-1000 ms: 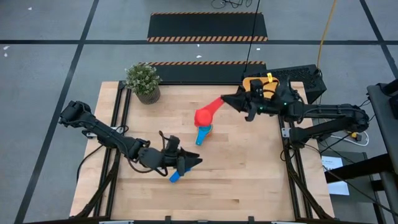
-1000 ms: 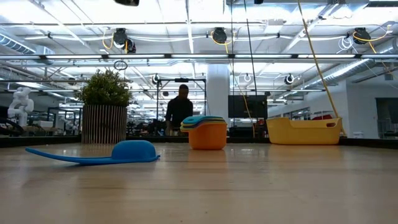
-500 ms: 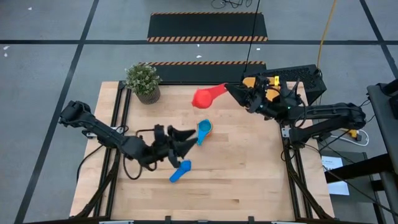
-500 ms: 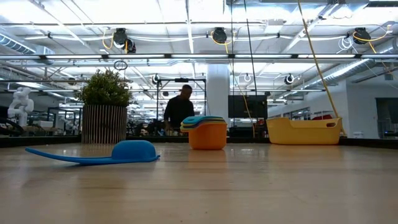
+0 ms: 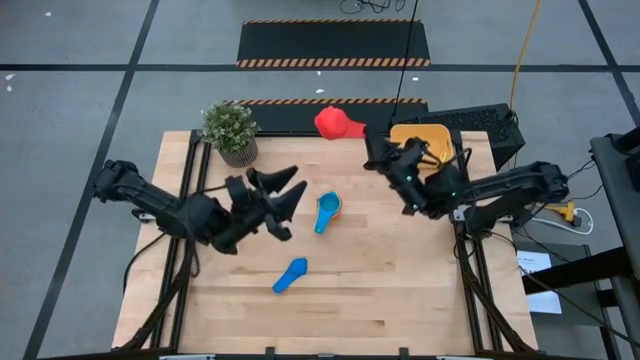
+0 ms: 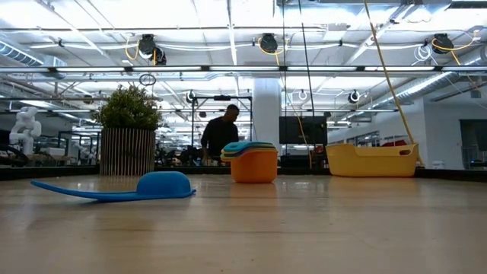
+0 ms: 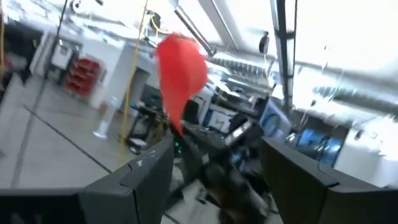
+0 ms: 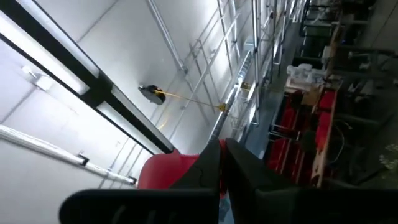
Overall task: Nest measuring cups in basket
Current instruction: Stack the red measuring cup on top of the light blue measuring cup
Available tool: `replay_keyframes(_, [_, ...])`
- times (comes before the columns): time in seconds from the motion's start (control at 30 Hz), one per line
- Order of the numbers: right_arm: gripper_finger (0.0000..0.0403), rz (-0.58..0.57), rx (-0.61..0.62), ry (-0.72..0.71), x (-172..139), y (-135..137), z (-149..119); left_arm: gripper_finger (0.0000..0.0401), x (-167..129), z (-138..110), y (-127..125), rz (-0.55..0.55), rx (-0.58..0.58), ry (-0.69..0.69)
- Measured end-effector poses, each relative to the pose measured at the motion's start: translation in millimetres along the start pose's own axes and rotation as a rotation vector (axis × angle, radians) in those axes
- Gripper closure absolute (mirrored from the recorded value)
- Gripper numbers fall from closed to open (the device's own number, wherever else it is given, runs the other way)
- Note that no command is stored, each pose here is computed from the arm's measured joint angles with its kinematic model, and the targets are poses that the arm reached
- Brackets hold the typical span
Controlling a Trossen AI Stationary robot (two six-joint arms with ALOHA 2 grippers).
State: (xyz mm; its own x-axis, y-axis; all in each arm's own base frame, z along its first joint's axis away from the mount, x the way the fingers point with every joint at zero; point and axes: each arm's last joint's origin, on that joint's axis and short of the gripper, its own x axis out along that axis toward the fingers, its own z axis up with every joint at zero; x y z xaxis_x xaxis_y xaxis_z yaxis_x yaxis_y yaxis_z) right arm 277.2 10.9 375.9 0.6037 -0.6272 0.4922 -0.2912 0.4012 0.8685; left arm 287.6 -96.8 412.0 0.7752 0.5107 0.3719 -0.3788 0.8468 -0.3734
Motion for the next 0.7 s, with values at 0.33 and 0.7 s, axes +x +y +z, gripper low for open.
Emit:
replay_keyframes(0.33, [0.0403,0.089,-0.234,-0.034,19.1,25.8,-24.1,0.0161,42.8,21.7,12.1,0.073,0.073,0.037])
replay_keyframes(0.7, [0.0403,0.255,-0.382,-0.007,42.0,30.6,-13.7,0.0162,64.0,29.8,28.4,-0.110,-0.017,-0.076])
